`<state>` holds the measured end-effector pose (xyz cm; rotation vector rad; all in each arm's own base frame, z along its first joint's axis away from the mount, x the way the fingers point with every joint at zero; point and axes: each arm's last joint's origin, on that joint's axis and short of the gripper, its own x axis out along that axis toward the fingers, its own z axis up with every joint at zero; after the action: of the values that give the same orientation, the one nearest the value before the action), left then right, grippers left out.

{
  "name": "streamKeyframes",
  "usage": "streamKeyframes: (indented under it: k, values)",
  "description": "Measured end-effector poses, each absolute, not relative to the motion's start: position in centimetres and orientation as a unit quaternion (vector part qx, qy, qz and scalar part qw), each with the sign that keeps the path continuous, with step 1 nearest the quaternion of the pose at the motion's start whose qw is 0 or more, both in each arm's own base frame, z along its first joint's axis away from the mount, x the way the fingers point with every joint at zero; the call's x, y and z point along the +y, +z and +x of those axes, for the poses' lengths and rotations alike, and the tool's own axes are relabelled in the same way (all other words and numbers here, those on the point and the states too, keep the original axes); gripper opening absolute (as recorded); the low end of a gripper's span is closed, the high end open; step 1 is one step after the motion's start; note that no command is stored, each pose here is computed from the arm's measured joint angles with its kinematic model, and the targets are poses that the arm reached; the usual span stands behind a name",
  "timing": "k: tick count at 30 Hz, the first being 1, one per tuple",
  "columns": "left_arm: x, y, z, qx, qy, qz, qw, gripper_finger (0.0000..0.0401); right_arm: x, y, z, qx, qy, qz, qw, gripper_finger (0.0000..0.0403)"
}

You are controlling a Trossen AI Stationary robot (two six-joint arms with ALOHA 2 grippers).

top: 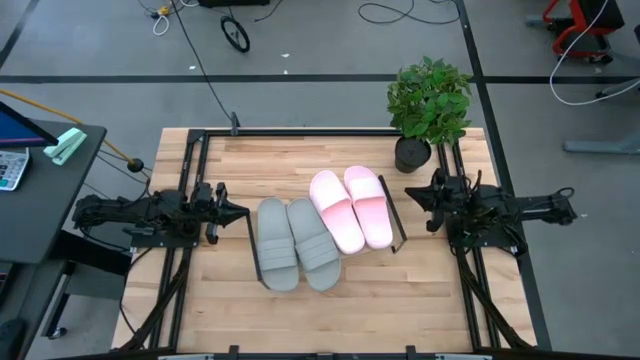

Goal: Pick and place slides into the shelf
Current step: Return to Home Position

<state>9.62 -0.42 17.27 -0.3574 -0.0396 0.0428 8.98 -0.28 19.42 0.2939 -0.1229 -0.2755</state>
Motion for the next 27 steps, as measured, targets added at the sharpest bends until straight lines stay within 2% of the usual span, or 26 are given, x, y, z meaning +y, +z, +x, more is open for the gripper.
streamKeyframes:
  k: [11,16,27]
  values:
    - [-0.4,17.3,9.6,-0.02,0.022,-0.178,0.984,0.0022,-1.0,18.9,9.0,-0.036,-0.156,0.136,0.978,0.0]
    - [-0.4,17.3,9.6,-0.02,0.022,-0.178,0.984,0.0016,-1.1,18.9,9.0,-0.035,-0.136,0.153,0.978,0.0]
    - [-0.4,17.3,9.6,-0.02,0.021,-0.177,0.984,0.0034,-1.0,17.8,9.6,-0.078,-0.109,0.164,0.977,0.0]
